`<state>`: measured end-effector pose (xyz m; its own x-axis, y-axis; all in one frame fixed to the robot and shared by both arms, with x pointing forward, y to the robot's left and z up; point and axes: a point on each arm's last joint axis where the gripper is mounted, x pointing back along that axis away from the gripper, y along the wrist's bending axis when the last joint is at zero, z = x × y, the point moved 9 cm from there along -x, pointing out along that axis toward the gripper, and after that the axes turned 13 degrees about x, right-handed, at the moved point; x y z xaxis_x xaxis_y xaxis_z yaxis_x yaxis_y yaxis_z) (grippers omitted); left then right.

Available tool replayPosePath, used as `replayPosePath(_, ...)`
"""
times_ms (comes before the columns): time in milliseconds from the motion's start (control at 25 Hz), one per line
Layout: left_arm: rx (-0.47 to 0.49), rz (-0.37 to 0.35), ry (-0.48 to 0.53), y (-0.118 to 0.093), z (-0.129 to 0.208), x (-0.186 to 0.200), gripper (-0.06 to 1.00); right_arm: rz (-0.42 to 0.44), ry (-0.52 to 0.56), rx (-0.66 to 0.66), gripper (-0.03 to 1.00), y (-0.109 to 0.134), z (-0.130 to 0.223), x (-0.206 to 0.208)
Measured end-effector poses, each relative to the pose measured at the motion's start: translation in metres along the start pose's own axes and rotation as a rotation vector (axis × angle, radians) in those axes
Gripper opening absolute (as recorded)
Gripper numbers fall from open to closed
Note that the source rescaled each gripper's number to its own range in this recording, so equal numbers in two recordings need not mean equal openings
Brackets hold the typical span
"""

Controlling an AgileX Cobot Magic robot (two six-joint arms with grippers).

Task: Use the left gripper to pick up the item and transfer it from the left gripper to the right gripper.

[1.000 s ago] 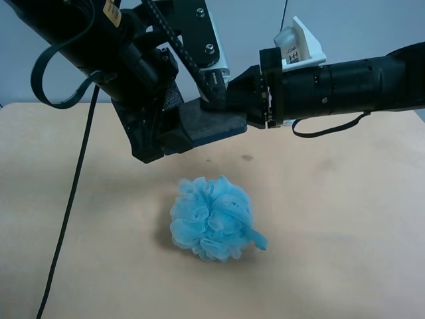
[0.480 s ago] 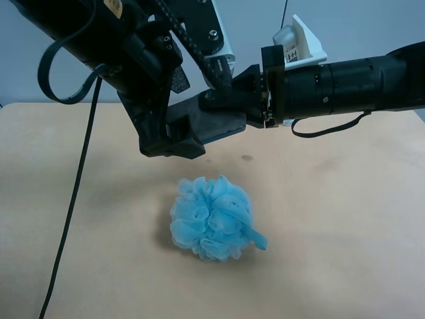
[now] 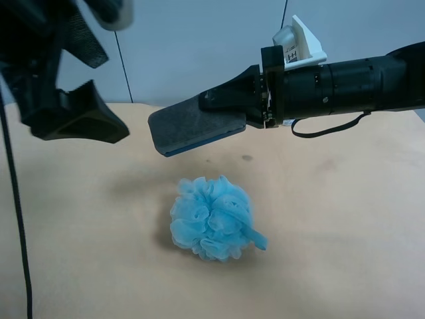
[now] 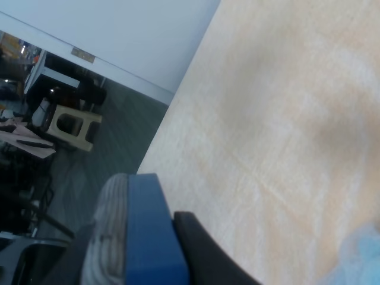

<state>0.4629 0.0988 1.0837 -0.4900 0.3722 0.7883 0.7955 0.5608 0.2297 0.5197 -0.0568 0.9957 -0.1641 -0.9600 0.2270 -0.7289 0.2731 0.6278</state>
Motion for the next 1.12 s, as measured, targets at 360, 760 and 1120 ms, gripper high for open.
replayPosePath(360,0.259,-0.13,-0.047,0.016,0.05,0.084,0.99,0.0,0.0,0.0,0.0,0.0,0.0,0.0)
replayPosePath(760,0.484,-0.136,-0.12,-0.016,0.171,0.092,1.0,0.004,0.0,0.0,0.0,-0.001,0.0,0.0)
replayPosePath(1120,0.546,-0.017,-0.312,-0.05,0.216,0.098,1.0,0.071,-0.004,-0.03,0.0,-0.013,0.0,0.0)
